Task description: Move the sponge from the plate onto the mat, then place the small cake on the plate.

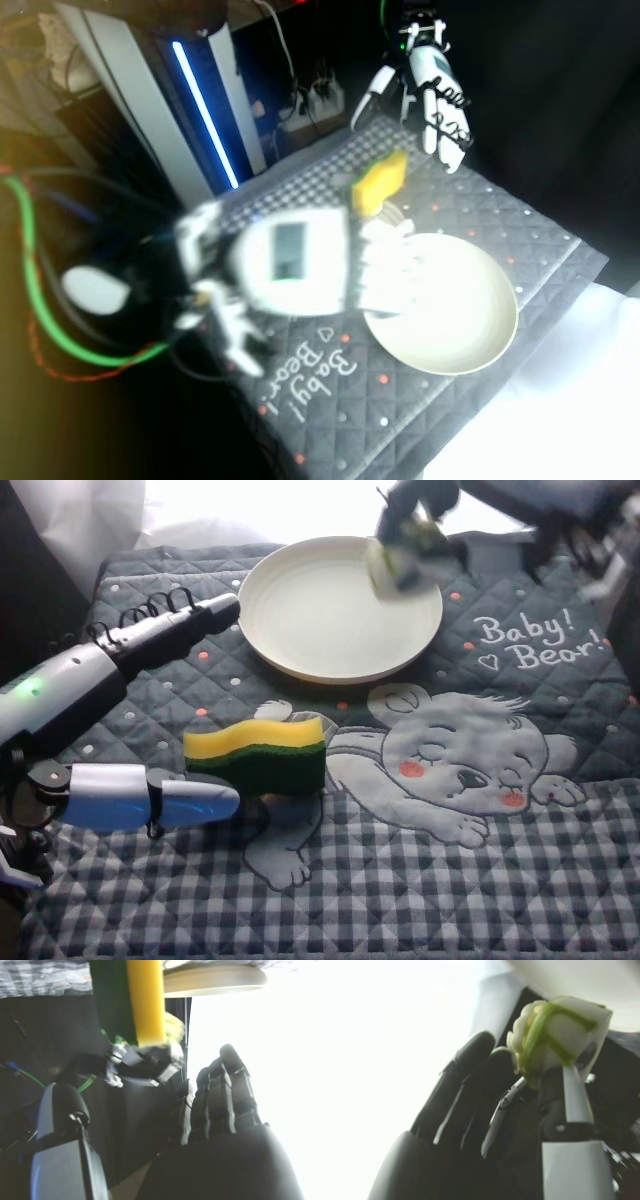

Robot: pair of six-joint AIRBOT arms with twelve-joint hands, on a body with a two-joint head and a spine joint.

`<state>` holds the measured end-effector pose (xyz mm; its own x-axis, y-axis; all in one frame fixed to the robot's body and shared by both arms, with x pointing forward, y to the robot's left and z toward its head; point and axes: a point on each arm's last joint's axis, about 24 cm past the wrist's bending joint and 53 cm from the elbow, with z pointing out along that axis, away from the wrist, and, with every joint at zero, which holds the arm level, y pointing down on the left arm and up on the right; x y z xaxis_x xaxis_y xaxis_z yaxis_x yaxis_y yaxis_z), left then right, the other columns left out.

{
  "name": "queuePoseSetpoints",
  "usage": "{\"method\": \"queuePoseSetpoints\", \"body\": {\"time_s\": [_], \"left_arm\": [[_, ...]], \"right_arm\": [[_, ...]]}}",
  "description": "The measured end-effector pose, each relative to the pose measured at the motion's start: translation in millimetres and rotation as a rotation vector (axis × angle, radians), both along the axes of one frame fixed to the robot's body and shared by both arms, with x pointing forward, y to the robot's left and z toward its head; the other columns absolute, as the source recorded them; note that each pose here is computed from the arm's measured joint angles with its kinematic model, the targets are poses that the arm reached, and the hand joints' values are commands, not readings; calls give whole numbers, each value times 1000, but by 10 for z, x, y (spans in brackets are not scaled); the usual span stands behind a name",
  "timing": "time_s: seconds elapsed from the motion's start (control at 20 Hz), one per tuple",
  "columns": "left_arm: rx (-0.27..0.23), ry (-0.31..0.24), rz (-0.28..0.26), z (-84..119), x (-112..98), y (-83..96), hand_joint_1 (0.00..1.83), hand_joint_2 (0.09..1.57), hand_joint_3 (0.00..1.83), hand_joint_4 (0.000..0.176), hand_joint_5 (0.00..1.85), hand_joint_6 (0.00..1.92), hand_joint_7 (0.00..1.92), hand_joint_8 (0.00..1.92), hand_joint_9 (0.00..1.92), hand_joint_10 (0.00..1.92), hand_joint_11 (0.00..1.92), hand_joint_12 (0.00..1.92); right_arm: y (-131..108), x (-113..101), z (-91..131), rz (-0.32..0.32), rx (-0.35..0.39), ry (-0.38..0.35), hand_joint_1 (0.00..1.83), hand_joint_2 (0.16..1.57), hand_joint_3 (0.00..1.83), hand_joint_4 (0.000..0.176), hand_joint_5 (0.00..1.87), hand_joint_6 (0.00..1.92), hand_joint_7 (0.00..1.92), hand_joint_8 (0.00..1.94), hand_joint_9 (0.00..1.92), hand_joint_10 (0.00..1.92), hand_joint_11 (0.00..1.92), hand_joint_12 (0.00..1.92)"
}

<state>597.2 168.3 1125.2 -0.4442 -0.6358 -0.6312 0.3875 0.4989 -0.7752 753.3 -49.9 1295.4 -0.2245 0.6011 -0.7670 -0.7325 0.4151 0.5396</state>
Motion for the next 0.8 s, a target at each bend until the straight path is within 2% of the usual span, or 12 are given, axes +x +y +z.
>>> {"method": "queuePoseSetpoints", "body": {"time_s": [0.05,0.2,0.3,0.35,0.4,0.5,0.55,0.6,0.65,0.7,0.75,0.8], "left_arm": [[1,1,0,-15,16,6,803,856,2,61,132,3,94,1,116,1,0,751],[-6,1,-5,1,29,-21,833,854,0,63,128,1,111,4,140,7,0,731],[-14,-7,-13,31,30,-47,825,857,1,67,129,1,114,1,146,3,0,736],[-16,-8,-14,33,26,-54,809,850,0,66,134,3,131,8,159,8,0,729],[-18,-6,-15,23,23,-64,828,852,0,74,130,1,129,4,154,4,0,693],[-21,1,-16,5,19,-75,839,859,2,78,119,0,124,1,158,5,0,688],[-21,0,-17,6,19,-75,815,853,0,89,121,0,131,2,163,5,0,716],[-23,-2,-17,14,18,-76,815,864,3,94,128,2,127,1,155,2,0,748],[-23,0,-16,6,17,-76,815,866,3,95,130,2,126,0,153,1,0,755],[-24,2,-14,3,20,-72,833,868,3,102,117,2,134,2,150,0,0,707],[-25,2,-12,4,23,-67,851,879,4,91,110,0,140,2,149,0,0,670],[-28,2,-8,8,29,-59,844,881,4,92,111,1,141,1,152,1,0,665]], "right_arm": [[96,97,-48,-11,-3,17,1378,1094,1,0,1060,861,949,946,932,1143,792,1101],[288,297,-456,-54,-84,135,1362,1131,1,0,1016,1002,867,1039,833,1218,675,1132],[269,401,-575,-85,-106,175,1387,1069,0,0,1001,947,1083,620,1059,1063,922,1149],[221,438,-608,-99,-106,187,1381,1077,0,0,1058,903,1098,636,934,1155,741,1224],[186,462,-653,-110,-116,196,1373,1093,2,0,1038,1011,1057,735,877,1089,612,1117],[152,475,-715,-115,-105,221,1358,1137,2,0,970,1176,933,906,786,1144,674,977],[168,460,-712,-110,-104,221,1373,1104,0,0,997,1029,945,823,974,1098,828,1077],[189,433,-705,-101,-104,218,1281,1089,0,0,1125,663,977,1070,1066,899,932,1173],[197,373,-678,-87,-105,207,1265,1078,0,0,1172,548,994,1101,1115,785,957,1189],[189,312,-630,-71,-95,197,1271,1085,0,0,1207,441,960,1198,1036,802,794,1300],[141,247,-579,-57,-83,181,1358,1076,11,0,1179,555,979,1053,943,1083,646,1246],[93,188,-537,-46,-74,167,1374,1077,0,0,1146,617,995,968,959,1132,667,1202]]}}
